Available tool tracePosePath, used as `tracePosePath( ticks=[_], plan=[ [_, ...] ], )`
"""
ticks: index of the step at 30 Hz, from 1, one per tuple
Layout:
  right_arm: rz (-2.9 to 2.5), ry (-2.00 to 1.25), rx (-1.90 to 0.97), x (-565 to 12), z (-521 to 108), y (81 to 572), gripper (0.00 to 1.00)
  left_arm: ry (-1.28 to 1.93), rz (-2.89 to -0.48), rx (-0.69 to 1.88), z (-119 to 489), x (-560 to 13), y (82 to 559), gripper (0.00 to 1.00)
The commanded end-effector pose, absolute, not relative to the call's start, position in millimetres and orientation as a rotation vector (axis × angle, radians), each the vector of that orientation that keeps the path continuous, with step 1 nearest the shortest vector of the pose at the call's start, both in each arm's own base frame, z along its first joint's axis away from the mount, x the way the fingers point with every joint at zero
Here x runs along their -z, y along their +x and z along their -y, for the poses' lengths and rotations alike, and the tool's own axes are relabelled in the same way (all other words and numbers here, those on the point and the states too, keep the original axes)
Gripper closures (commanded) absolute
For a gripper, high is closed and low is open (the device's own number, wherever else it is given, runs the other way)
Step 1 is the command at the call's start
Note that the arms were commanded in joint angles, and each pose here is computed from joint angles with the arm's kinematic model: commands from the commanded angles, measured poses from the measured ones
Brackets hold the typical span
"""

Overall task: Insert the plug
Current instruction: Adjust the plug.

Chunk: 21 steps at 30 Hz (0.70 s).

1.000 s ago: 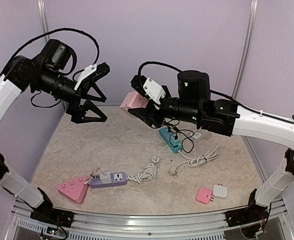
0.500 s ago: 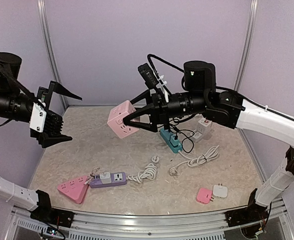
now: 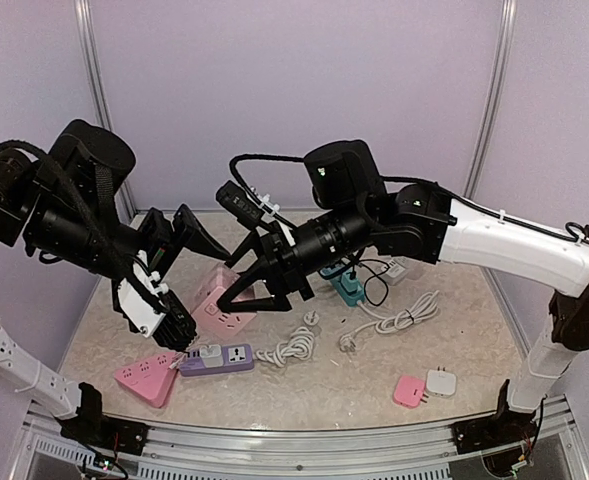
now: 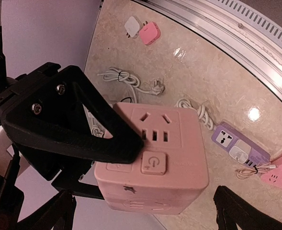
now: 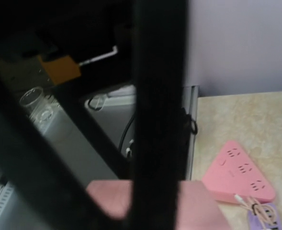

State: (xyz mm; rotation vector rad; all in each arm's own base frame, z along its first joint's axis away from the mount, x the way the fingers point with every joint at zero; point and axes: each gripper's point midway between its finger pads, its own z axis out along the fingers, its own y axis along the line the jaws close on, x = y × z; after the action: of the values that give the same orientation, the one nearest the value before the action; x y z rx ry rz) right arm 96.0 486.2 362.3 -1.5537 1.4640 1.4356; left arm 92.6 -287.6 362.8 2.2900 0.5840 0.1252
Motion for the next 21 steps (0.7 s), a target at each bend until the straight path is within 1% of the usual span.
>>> tracePosePath(
  ticks=[1,3,5,9,11,12,15,17,18,19,21],
  plan=[
    [-1.4,-1.596,-1.428,-373.9,-492.9,86.7,1.0,2.329,-0.587,-0.055,291.1,-349.8,81.9,0.01],
    [-1.385,-1.596,-1.431,-377.1,-495.7,87.2,1.0,2.361,-0.6,-0.028,291.2,-337.8,78.7,0.01],
    [-1.369,-1.603,-1.439,-379.7,-497.3,86.1,1.0,2.376,-0.612,-0.02,290.3,-331.0,78.2,0.05],
    [-1.344,-1.615,-1.448,-382.5,-499.4,83.5,1.0,2.368,-0.642,-0.033,291.9,-327.6,81.9,0.24],
    [-1.334,-1.624,-1.456,-382.9,-499.9,81.1,1.0,2.36,-0.651,-0.043,293.4,-326.8,84.5,0.37],
    [-1.333,-1.626,-1.456,-382.5,-500.3,80.7,1.0,2.355,-0.656,-0.045,294.3,-326.8,85.4,0.46],
    [-1.342,-1.625,-1.437,-380.3,-499.8,82.2,1.0,2.345,-0.665,-0.03,294.7,-329.2,84.0,0.8],
    [-1.338,-1.615,-1.419,-381.3,-498.1,84.0,1.0,2.333,-0.683,-0.016,294.5,-330.8,83.1,0.99],
    [-1.343,-1.604,-1.398,-380.5,-497.7,86.4,1.0,2.324,-0.695,-0.015,294.3,-332.0,83.6,1.0],
    [-1.355,-1.578,-1.366,-381.6,-496.7,91.8,0.87,2.312,-0.713,-0.012,294.5,-333.2,84.4,1.0],
    [-1.381,-1.528,-1.289,-383.1,-492.9,102.6,0.51,2.274,-0.765,-0.001,296.0,-337.1,87.6,1.0]
  ],
)
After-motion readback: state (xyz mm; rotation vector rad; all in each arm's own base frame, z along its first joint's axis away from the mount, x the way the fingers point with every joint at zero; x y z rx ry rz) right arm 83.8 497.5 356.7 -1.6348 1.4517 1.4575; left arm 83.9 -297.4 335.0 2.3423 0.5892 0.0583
